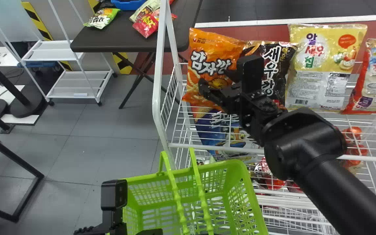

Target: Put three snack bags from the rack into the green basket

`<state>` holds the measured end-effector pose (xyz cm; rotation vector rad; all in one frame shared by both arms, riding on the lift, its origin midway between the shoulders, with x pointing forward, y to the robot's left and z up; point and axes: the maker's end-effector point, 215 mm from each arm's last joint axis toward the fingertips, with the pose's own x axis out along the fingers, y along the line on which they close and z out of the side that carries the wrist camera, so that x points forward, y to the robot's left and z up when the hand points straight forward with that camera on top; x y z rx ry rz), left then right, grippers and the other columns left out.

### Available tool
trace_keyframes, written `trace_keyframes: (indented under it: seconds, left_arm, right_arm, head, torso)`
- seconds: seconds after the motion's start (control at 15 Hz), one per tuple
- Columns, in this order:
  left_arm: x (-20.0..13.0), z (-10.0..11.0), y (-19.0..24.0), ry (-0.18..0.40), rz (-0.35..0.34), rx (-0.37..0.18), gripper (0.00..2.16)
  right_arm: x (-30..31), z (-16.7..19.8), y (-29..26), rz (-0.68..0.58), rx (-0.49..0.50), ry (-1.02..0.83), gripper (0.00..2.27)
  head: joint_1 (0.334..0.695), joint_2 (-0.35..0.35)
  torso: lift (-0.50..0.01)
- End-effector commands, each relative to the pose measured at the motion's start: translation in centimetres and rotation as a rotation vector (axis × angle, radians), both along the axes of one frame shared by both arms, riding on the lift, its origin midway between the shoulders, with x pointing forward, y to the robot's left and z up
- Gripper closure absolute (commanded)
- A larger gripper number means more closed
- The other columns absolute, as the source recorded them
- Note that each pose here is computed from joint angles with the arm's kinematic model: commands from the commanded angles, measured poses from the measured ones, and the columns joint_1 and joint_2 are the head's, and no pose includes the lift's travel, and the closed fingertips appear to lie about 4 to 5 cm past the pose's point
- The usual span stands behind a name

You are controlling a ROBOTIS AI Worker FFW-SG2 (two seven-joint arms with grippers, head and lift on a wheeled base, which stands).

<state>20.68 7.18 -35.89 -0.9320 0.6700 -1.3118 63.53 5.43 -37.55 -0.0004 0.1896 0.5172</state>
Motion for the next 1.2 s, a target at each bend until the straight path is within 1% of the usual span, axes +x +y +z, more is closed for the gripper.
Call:
trace_keyframes:
  seconds: [0.0, 0.07, 0.13, 0.2, 0.27, 0.4, 0.67, 0.87, 1.0, 1.13]
  left_arm:
    - [-0.1, 0.3, 0.3, -0.002, 0.002, -0.012, 2.15]
    - [-0.1, 0.4, 0.3, -0.004, 0.003, -0.013, 2.15]
    - [-0.2, 0.4, 0.3, -0.003, 0.004, -0.014, 2.15]
    - [-0.2, 0.3, 0.5, -0.002, 0.008, -0.011, 2.15]
    - [-0.2, 0.3, 0.6, 0.0, 0.01, -0.011, 2.15]
    - [-0.2, 0.4, 0.7, -0.002, 0.012, -0.012, 2.15]
    - [-0.1, 0.3, 0.9, -0.001, 0.018, -0.011, 2.15]
    - [0.0, 0.4, 1.1, -0.005, 0.022, -0.011, 2.15]
    - [0.1, 0.3, 1.3, -0.004, 0.029, -0.009, 2.15]
    - [0.1, 0.3, 1.5, -0.004, 0.033, -0.006, 2.15]
  right_arm:
    - [0.2, -0.5, 0.3, 0.013, -0.045, 0.003, 1.04]
    - [0.4, -1.0, 0.2, 0.013, -0.06, 0.016, 1.48]
    - [0.5, -1.4, 0.1, 0.014, -0.071, 0.029, 1.86]
    - [0.5, -1.6, 0.0, 0.014, -0.079, 0.037, 2.12]
    - [0.5, -1.7, 0.1, 0.018, -0.082, 0.037, 2.23]
    - [0.3, -1.8, 0.3, 0.029, -0.083, 0.044, 2.25]
    - [-0.7, -1.2, 1.2, 0.051, -0.053, 0.038, 2.25]
    - [-2.3, 0.4, 2.4, 0.065, -0.029, 0.019, 2.25]
    - [-3.3, 1.6, 2.5, 0.057, -0.036, 0.012, 2.25]
    - [-4.3, 2.0, 1.7, 0.035, -0.09, 0.019, 2.25]
  head:
    - [0.695, 0.166]
    - [0.695, 0.169]
    - [0.695, 0.172]
    - [0.695, 0.173]
    - [0.695, 0.173]
    - [0.695, 0.175]
    - [0.695, 0.185]
    - [0.695, 0.196]
    - [0.695, 0.212]
    - [0.695, 0.222]
  torso:
    - [0.0]
    - [0.0]
    - [0.0]
    - [0.0]
    - [0.0]
    - [0.0]
    - [0.0]
    - [0.0]
    - [0.0]
    - [0.0]
